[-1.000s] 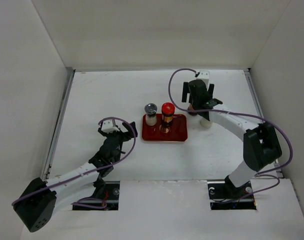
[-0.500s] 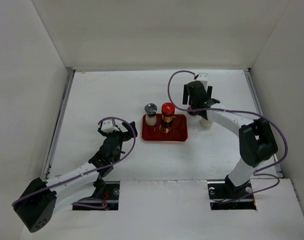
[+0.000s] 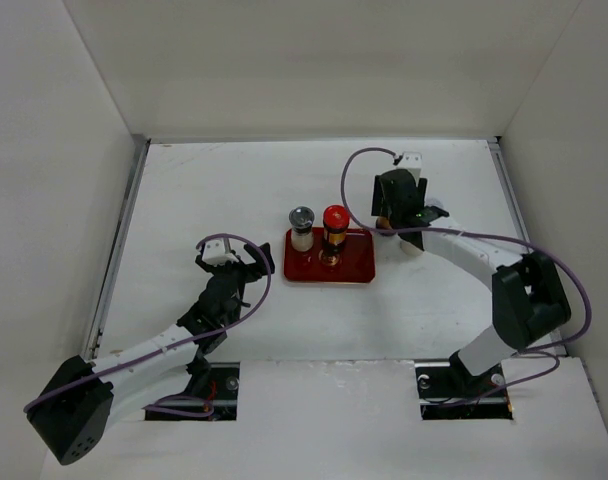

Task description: Organize the condiment bottles

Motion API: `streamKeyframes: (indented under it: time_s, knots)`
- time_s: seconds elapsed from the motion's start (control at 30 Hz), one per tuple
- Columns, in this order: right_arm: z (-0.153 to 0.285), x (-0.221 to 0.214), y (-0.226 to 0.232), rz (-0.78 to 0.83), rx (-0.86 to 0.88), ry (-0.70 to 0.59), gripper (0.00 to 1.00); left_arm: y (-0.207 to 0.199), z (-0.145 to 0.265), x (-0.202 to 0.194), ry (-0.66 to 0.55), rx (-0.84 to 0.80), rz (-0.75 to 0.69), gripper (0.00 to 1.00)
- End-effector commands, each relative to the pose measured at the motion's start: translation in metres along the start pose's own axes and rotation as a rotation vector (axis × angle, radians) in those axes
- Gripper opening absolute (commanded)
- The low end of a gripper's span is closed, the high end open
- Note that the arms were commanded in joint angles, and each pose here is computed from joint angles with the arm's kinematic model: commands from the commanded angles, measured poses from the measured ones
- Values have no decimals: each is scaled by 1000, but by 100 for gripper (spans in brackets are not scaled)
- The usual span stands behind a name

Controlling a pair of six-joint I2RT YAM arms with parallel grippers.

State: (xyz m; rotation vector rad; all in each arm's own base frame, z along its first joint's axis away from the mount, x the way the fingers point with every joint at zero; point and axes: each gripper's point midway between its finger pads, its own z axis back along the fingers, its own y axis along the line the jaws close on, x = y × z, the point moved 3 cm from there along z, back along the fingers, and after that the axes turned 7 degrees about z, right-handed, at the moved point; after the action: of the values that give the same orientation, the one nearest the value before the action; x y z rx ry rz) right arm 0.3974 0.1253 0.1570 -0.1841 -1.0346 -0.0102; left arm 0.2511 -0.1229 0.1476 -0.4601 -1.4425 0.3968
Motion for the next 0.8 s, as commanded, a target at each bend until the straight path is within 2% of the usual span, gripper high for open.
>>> streamKeyframes:
  time_s: [0.0, 0.13, 0.33, 0.77]
  knots:
    - [48, 71, 8, -125, 79, -242, 61, -8, -1, 7, -27, -30, 43, 100]
    - [75, 67, 29, -109, 149, -272, 61, -9, -2, 7, -29, -25, 42, 100]
    - [88, 51, 66, -90, 212, -275, 61, -10, -3, 6, -26, -30, 43, 100]
    - [68, 27, 83, -40, 180, -259, 62, -12, 0, 6, -26, -43, 47, 100]
